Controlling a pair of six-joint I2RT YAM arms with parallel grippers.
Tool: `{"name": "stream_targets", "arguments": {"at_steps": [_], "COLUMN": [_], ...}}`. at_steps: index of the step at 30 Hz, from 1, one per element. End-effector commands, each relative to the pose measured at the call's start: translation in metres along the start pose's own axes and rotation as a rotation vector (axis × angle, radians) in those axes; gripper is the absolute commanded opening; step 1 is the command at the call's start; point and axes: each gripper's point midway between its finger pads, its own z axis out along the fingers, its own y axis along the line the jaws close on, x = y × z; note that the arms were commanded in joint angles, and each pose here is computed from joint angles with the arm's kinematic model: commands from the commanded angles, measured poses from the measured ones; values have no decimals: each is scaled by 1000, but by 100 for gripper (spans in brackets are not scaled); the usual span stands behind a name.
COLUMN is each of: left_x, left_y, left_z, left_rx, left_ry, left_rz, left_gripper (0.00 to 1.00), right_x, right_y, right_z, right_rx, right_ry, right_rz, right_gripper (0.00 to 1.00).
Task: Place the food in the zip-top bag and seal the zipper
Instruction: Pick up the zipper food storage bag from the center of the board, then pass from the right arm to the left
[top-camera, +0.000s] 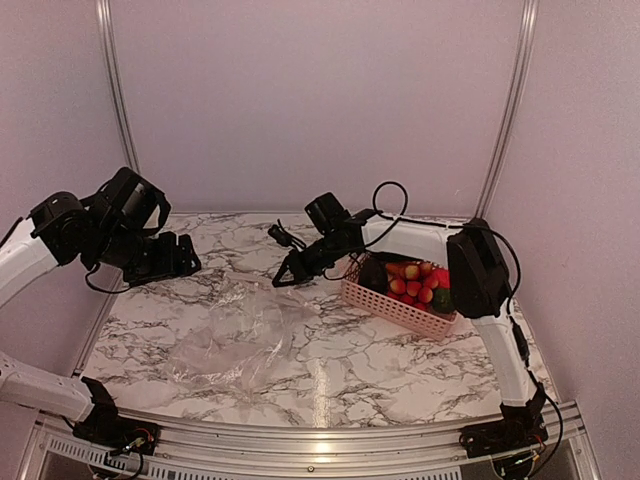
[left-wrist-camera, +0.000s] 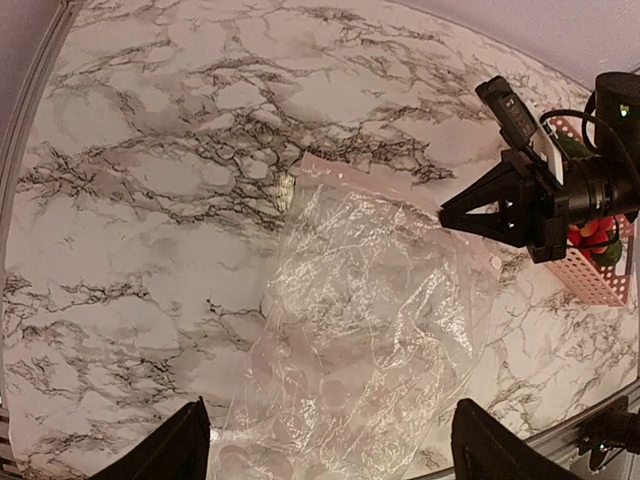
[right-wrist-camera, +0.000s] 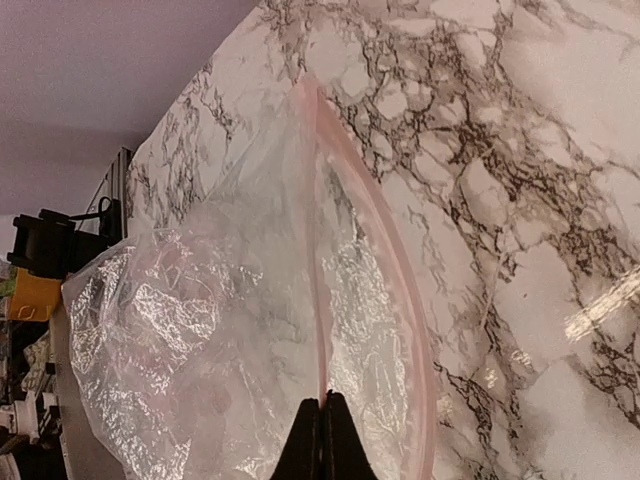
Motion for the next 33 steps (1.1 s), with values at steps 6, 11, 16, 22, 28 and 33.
{"name": "stream_targets", "arguments": {"at_steps": [6,11,16,22,28,33], "left_x": [-136,-155,-139,-77,-42,-5], "left_y": [-23,-42,-48,-65,-51,-70], "left_z": [-91,-105,-87,-49,-47,-45], "left_rx": [-58,-14,27,207,243,438], "left_ry": [-392,-433,-372,-184,-156,-56], "left_rz": [48,125,198,345,470,518], "left_gripper": [86,85,83,79,80,80], "right_x": [-105,-81,-14,44,49,50], "right_y": [131,179,199,199,215,222], "right_z": [-107,-88,-37,-5,-17,-31], "right_rx": [148,176,211,211,209,216], "right_ry": [-283,-224,-38,114,99,78], "right_rz": [-547,-725,-849,-895,-924,-942], "right_gripper": [0,0,0,0,0,0]}}
